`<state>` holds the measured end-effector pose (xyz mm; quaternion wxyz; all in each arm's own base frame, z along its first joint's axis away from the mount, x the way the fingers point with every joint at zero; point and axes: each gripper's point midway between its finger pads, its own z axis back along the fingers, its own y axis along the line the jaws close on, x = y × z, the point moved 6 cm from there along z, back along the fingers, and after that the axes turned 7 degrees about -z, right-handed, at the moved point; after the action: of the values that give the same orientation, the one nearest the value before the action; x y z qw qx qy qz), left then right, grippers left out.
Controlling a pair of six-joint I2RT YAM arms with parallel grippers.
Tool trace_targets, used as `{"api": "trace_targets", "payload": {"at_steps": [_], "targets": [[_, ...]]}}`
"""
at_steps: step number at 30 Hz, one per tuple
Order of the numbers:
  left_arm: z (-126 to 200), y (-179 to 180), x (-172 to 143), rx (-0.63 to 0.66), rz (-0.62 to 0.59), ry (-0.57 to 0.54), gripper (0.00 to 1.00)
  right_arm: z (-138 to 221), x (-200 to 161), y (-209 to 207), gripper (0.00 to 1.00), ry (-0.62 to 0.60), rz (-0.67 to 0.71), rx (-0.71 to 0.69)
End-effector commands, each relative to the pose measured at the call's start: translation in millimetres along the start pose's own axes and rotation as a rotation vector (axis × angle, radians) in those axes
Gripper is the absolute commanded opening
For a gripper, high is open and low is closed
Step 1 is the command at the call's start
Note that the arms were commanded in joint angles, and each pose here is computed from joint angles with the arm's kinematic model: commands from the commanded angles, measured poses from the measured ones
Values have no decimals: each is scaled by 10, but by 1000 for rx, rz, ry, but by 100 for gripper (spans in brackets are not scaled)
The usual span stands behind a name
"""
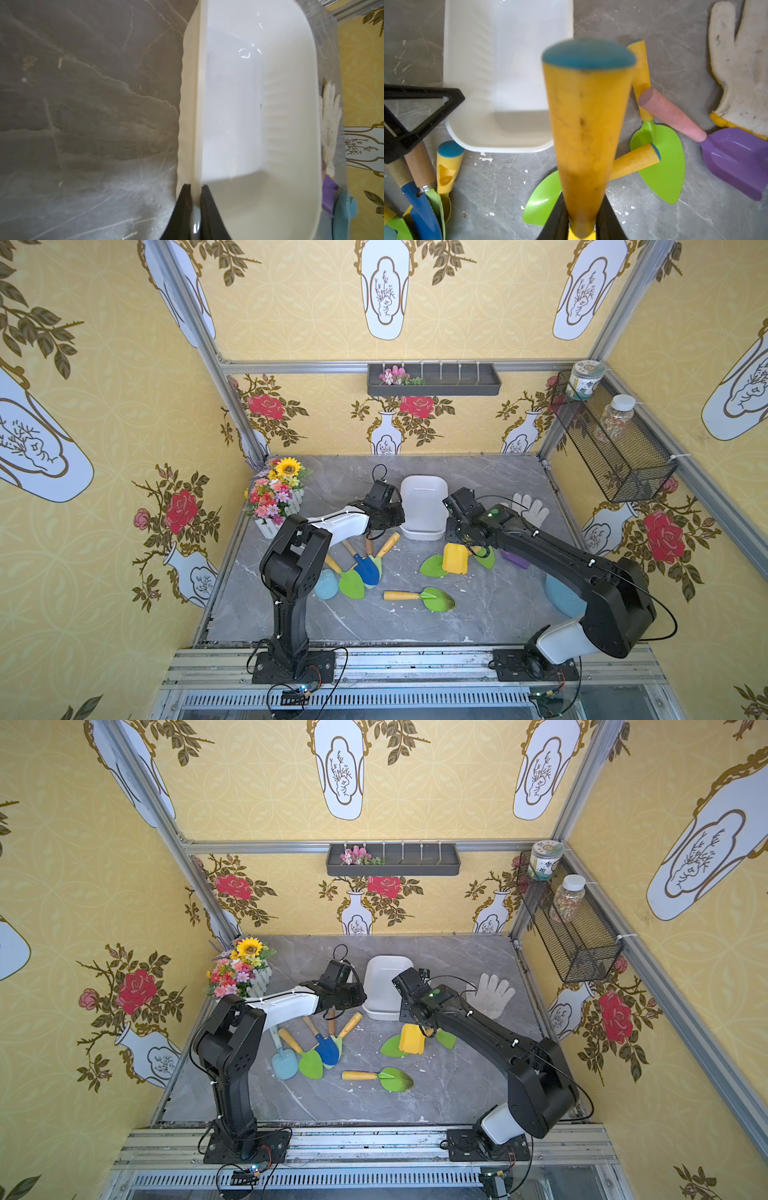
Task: Put the shovel into the storage box
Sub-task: Move the storage box to the center of the board, then place the shovel in the storage box.
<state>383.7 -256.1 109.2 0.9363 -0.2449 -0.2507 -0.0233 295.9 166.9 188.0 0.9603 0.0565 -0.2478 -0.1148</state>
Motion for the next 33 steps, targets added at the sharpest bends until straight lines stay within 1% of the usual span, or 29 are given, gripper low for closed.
{"api": "trace_targets", "payload": {"at_steps": [1, 5, 8, 13, 17, 21, 27, 33], "targets": [[35, -33, -66, -12, -2, 21, 14, -5, 148, 95, 25, -18, 24, 26], [117, -82, -85, 7, 15, 0, 14, -53, 350, 234, 25, -24, 33, 53], [129, -107, -147, 4, 32, 7, 15, -134, 487, 334, 25, -7, 33, 89], [107, -115, -223, 17, 50, 17, 20, -279, 708, 467, 25, 6, 52, 105], [111, -111, -249, 18, 76, 18, 23, -453, 860, 493, 25, 28, 38, 104], [138, -128, -253, 6, 91, 18, 25, -675, 885, 493, 25, 68, 41, 77], [176, -132, -268, -7, 106, 4, 26, -933, 805, 483, 26, 110, 48, 34], [160, -127, -301, -17, 116, 17, 25, -1174, 737, 425, 28, 150, 46, -25]]}}
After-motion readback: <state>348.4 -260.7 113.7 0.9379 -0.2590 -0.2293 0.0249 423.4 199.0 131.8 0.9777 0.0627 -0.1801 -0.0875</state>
